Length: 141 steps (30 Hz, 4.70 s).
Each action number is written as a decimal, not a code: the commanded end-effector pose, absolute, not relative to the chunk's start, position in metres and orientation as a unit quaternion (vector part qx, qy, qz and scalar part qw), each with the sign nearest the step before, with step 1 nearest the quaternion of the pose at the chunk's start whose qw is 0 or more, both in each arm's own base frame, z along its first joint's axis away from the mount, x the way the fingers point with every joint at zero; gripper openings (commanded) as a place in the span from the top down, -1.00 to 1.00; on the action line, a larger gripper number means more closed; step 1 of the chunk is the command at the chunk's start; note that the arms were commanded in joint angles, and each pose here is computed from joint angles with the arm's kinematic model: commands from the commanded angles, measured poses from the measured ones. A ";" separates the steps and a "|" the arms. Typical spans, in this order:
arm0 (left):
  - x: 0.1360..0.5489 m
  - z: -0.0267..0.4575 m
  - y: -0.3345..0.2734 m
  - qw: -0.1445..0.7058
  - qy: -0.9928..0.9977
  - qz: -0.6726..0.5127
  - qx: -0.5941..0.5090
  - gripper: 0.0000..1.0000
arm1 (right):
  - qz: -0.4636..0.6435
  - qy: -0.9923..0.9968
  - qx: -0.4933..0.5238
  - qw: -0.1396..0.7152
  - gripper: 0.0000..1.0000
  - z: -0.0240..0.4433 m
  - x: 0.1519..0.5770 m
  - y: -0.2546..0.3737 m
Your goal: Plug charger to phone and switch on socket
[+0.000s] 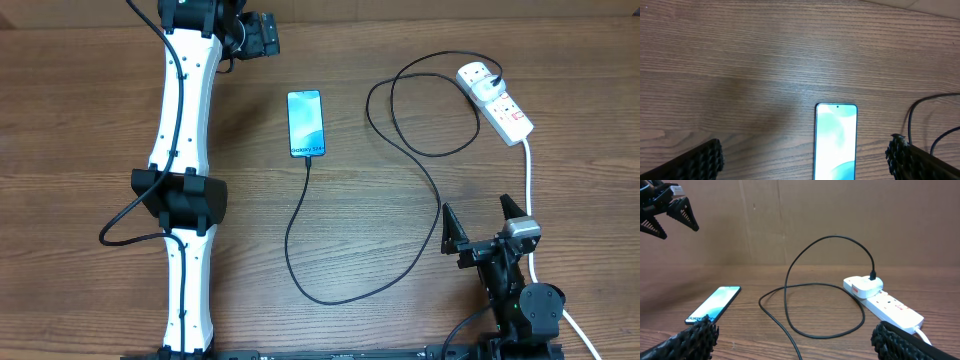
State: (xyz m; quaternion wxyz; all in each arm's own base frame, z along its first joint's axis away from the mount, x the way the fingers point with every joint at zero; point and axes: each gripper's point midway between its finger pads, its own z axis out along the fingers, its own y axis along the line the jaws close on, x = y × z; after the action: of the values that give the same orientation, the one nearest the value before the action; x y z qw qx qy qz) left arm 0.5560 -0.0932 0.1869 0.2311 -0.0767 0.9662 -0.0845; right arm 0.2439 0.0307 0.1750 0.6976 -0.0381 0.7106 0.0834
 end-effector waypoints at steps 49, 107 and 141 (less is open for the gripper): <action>0.355 0.214 0.009 0.414 0.903 0.020 -0.114 -1.00 | 0.085 0.711 -0.035 0.697 -1.00 0.172 0.244 0.031; 0.244 0.168 0.035 0.697 0.711 0.040 -0.088 -1.00 | 0.084 0.711 -0.035 0.697 -1.00 0.172 0.244 0.031; 0.243 0.159 0.034 0.682 0.725 0.048 -0.080 -1.00 | 0.084 0.711 -0.035 0.697 -1.00 0.172 0.244 0.031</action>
State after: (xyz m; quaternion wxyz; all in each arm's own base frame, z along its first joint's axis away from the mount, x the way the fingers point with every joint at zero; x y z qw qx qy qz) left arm 0.2441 0.0327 0.1582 0.6800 -0.0855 0.7272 0.0382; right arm 0.2440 0.0297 0.1748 0.6973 -0.0347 0.7112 0.0824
